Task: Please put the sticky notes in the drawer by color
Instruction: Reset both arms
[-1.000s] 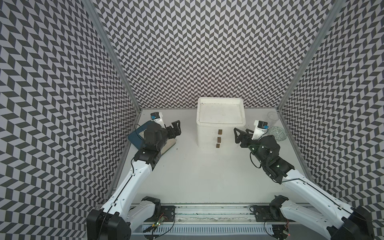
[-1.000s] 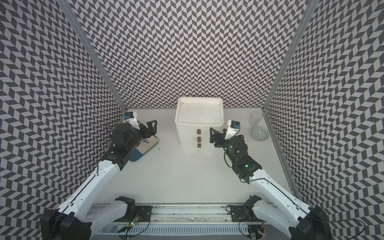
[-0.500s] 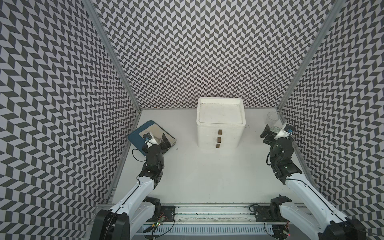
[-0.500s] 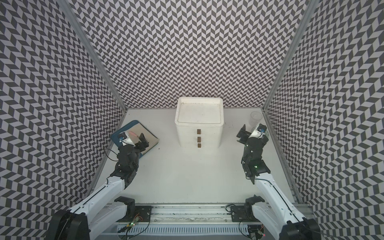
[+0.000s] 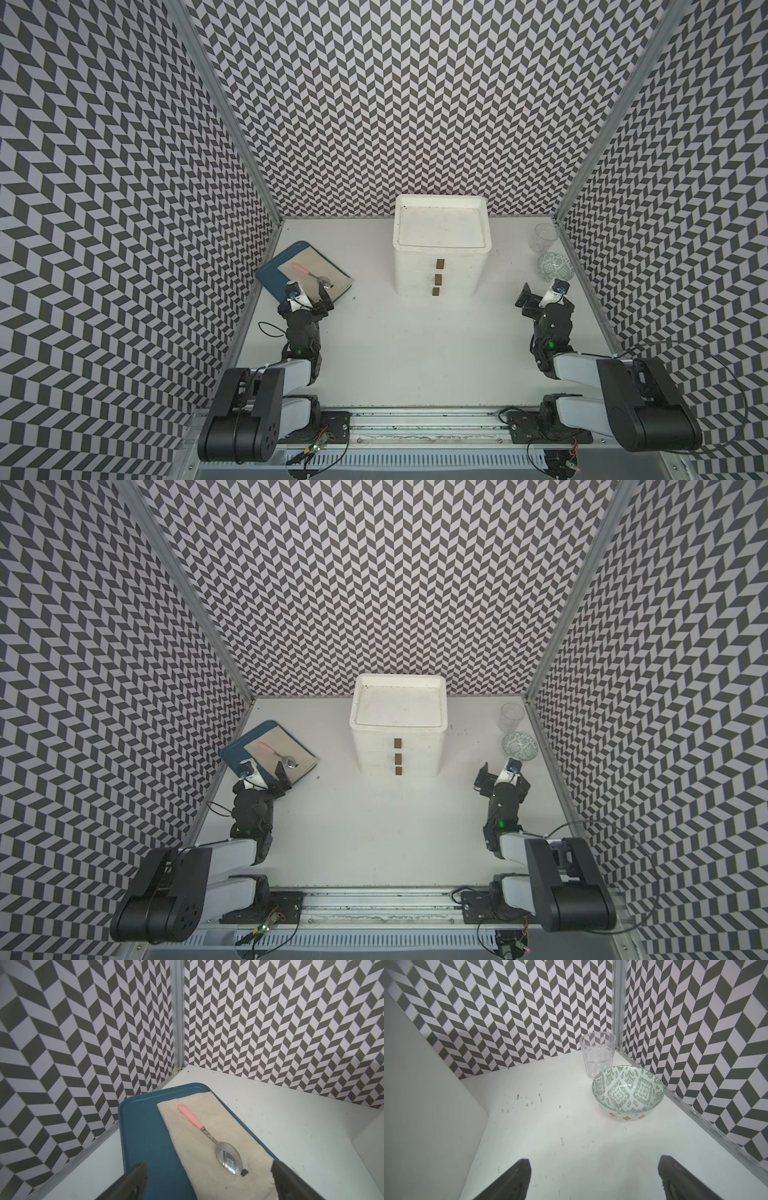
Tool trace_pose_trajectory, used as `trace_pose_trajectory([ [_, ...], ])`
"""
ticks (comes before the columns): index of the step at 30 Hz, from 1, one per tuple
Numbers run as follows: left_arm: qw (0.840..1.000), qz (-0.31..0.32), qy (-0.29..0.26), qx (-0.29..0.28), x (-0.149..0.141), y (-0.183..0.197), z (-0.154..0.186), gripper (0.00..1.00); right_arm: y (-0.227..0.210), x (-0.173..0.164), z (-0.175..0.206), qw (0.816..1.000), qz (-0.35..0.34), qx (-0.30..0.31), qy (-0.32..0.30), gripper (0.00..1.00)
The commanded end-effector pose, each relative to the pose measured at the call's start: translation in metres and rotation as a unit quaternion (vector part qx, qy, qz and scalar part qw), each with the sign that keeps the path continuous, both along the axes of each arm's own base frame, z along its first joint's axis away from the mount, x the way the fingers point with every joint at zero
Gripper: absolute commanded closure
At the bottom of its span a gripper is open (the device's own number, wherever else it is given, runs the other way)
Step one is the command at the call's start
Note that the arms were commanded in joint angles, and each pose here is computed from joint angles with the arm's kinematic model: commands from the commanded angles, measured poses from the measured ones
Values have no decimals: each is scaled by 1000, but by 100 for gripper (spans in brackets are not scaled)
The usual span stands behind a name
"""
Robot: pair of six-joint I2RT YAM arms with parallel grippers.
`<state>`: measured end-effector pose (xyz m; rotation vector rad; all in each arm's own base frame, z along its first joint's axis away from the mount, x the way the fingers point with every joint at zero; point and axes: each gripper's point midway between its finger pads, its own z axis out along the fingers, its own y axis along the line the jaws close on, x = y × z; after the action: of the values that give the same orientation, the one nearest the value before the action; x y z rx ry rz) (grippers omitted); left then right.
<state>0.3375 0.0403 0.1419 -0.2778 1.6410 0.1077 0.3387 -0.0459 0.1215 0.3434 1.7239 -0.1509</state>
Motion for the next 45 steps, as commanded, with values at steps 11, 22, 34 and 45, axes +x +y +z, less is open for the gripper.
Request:
trace_pose_trajectory([
  [11,990,-137,-19,29,44,-36,4,0,28,34,30,994,70,-27,-85,1],
  [22,989,-140,-16,40,47,-40,3,0,30,39,34,994,65,-34,-85,1],
  [34,989,-139,-11,47,49,-43,2,0,31,39,34,994,64,-34,-83,1],
  [45,989,-138,-11,47,49,-43,3,0,30,39,33,994,62,-32,-83,0],
])
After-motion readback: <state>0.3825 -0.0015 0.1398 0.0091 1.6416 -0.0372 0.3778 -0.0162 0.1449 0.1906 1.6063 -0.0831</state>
